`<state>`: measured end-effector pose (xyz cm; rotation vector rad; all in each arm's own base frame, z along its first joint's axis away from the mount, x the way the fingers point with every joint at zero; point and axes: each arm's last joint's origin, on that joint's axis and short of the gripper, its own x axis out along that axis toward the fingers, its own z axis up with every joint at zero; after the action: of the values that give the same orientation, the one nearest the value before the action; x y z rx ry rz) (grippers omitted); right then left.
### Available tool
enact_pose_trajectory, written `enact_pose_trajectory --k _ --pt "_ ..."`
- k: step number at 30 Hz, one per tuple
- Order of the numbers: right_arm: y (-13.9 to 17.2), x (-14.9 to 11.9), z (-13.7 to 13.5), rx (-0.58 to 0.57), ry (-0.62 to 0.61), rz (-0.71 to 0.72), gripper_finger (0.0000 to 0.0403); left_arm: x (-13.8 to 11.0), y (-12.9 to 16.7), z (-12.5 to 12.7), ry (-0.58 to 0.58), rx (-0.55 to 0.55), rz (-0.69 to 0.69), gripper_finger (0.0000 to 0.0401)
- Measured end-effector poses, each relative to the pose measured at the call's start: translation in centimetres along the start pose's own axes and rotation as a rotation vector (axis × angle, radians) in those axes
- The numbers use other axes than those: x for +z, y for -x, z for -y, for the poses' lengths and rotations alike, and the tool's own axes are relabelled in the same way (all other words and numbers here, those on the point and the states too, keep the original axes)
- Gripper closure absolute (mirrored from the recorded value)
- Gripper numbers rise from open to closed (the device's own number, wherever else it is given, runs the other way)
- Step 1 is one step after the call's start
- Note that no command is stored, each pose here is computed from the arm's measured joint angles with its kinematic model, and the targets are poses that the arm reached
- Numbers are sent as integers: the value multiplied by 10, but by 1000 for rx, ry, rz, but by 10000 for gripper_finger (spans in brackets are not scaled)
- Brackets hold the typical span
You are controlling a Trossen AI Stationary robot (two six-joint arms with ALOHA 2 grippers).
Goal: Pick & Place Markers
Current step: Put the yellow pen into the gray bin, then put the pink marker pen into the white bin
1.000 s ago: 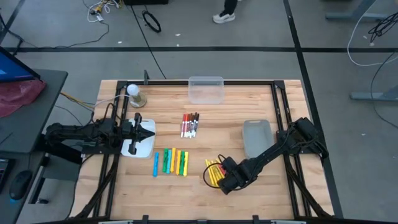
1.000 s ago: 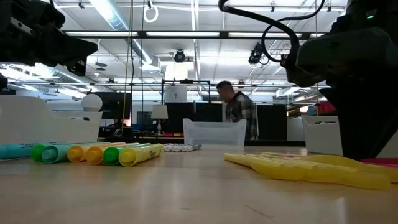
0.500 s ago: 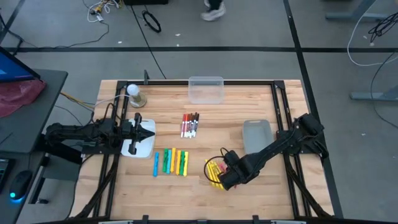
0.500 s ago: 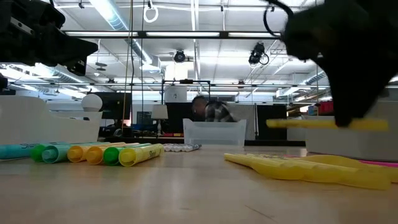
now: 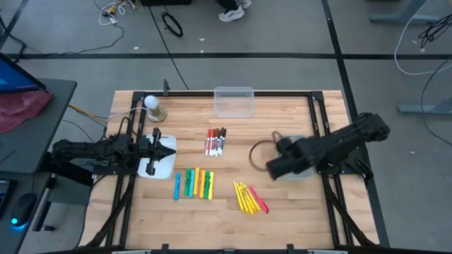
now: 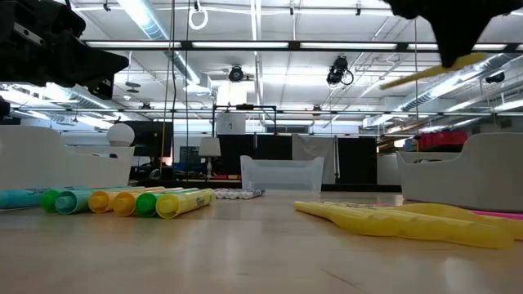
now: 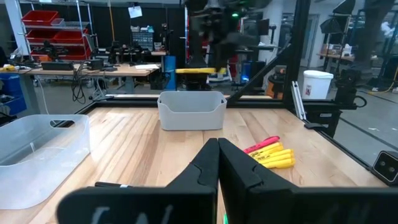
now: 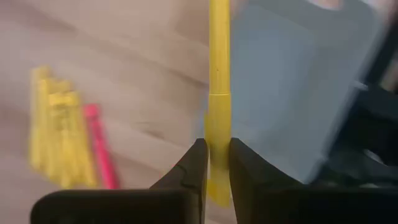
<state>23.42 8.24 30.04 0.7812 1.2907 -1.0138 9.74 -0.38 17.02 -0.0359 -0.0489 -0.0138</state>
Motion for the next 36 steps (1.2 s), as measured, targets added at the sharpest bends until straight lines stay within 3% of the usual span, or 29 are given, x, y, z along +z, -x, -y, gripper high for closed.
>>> enact_pose_trajectory --k 3,8,14,27,32,36 --pt "-13 9 23 -21 -55 -110 359 0 0 0 0 0 0 394" --pt "-60 16 49 19 -89 -306 359 0 0 0 0 0 1 394" --pt "-111 23 56 134 -127 -408 359 0 0 0 0 0 1 394" --pt "-160 30 64 190 -281 -297 349 0 0 0 24 0 1 394" --pt "-159 33 66 171 -220 -184 296 0 0 0 169 0 0 394" --pt "-138 39 63 214 -165 -106 245 1 0 0 163 0 12 394"
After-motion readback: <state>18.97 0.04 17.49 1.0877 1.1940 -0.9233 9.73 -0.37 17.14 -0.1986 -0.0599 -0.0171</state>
